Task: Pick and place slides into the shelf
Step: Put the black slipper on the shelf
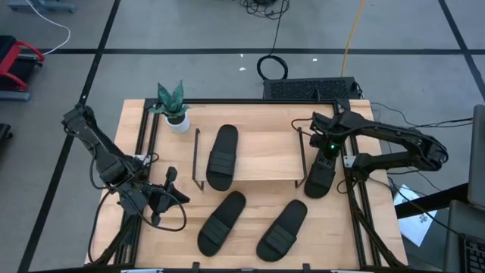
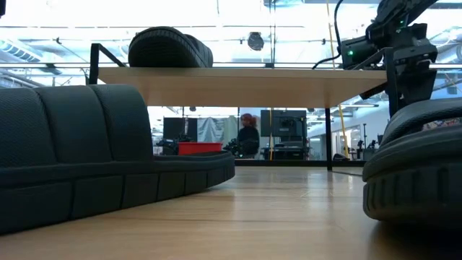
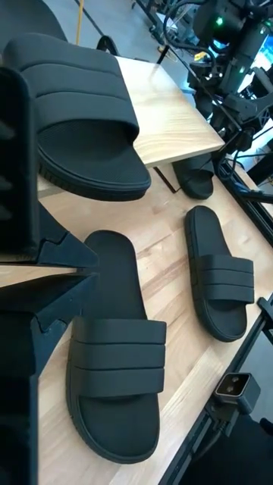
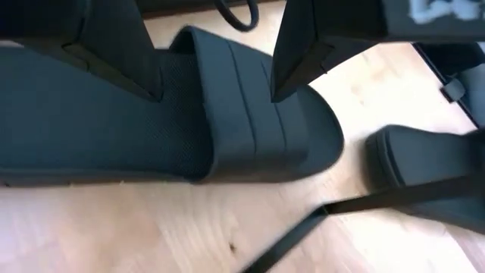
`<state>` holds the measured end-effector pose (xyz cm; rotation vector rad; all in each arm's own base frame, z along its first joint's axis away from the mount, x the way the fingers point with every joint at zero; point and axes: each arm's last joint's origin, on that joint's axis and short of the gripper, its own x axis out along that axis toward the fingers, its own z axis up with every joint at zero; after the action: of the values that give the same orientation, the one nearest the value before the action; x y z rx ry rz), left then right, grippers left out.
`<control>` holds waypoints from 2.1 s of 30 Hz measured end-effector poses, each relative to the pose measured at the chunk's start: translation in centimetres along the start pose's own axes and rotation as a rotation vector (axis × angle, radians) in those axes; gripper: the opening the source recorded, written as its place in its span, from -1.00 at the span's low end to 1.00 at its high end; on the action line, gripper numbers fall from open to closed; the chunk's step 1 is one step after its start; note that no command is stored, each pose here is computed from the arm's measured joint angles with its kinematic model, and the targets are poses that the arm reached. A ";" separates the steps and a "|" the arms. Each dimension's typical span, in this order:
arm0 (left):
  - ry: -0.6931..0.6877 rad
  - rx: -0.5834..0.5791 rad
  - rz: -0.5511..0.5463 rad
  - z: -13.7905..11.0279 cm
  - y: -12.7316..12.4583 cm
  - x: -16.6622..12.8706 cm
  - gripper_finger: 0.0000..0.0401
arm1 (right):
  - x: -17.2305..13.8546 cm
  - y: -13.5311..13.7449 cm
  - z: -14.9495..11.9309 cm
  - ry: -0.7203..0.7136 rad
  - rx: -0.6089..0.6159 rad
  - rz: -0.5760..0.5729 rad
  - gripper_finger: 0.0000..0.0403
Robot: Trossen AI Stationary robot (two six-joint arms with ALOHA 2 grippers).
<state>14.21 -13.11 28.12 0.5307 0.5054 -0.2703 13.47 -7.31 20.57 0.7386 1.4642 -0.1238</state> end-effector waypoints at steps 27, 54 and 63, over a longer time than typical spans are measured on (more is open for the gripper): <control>0.001 -0.004 0.001 0.0 0.0 0.0 -0.87 | 3.0 0.0 -0.9 0.053 0.036 0.033 0.16; -0.002 -0.008 -0.022 0.0 -0.1 0.0 -0.87 | 4.2 0.1 -1.3 0.084 0.101 0.057 -0.67; -0.002 -0.023 -0.023 0.0 -0.1 0.0 -0.87 | 2.4 0.4 -2.0 0.127 0.117 -0.093 -0.97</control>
<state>14.20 -13.16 28.10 0.5028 0.5122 -0.2864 12.37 -5.11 18.63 0.7847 1.6236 -0.2384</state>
